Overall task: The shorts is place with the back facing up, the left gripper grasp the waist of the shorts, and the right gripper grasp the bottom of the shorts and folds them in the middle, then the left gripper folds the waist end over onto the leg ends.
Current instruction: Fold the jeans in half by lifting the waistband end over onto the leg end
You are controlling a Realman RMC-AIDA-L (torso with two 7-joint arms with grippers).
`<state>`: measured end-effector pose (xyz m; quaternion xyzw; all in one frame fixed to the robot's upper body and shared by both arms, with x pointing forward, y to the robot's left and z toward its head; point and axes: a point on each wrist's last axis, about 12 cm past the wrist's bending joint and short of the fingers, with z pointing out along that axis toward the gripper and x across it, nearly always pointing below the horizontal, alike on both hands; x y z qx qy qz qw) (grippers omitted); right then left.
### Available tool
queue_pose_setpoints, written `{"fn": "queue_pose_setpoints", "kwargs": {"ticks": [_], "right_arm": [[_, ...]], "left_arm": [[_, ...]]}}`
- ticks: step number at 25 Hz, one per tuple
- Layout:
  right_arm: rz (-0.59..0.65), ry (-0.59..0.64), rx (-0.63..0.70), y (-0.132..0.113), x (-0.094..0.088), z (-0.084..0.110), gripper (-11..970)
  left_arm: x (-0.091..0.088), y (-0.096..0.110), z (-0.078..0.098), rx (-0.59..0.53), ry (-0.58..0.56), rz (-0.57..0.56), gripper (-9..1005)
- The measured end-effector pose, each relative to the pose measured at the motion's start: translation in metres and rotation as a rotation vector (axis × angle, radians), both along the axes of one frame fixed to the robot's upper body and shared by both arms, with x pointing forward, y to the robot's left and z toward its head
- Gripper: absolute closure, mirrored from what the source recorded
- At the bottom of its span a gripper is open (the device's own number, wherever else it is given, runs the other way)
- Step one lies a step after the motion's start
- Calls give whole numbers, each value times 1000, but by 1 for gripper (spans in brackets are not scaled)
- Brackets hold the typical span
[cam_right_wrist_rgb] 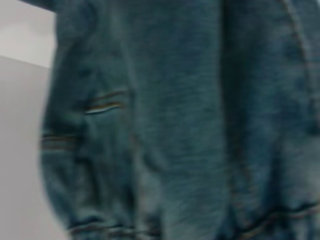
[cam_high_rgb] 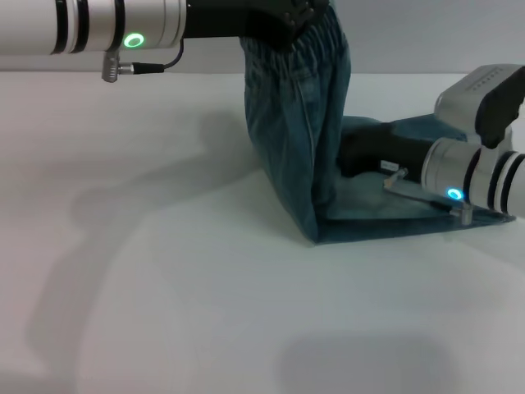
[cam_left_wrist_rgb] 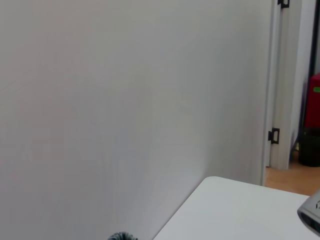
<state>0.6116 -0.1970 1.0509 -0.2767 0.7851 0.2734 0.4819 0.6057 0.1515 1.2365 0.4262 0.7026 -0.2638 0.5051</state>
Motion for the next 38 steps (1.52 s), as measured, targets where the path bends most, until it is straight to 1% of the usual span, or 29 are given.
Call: {"fn": "queue_pose_setpoints", "kwargs": {"ticks": [5,13,27,34,38], "right_arm": [[27,3,15,6,1,4,959],[135,45,60,23,2,18,959],[224,62,67,43,8,35,960],[246,63,63,49,11,41,960],[191,72,27,38,11,32,959]], "left_arm": [[0,-3,2,2,-5,-11,945],[-5,-10,6,6,-26,-36,946],[-9,-16,4,17,-26,-59,946],[-9,-16,4,18,-26,-62,950],[-8,-15,2,17,-22,-54,951]]}}
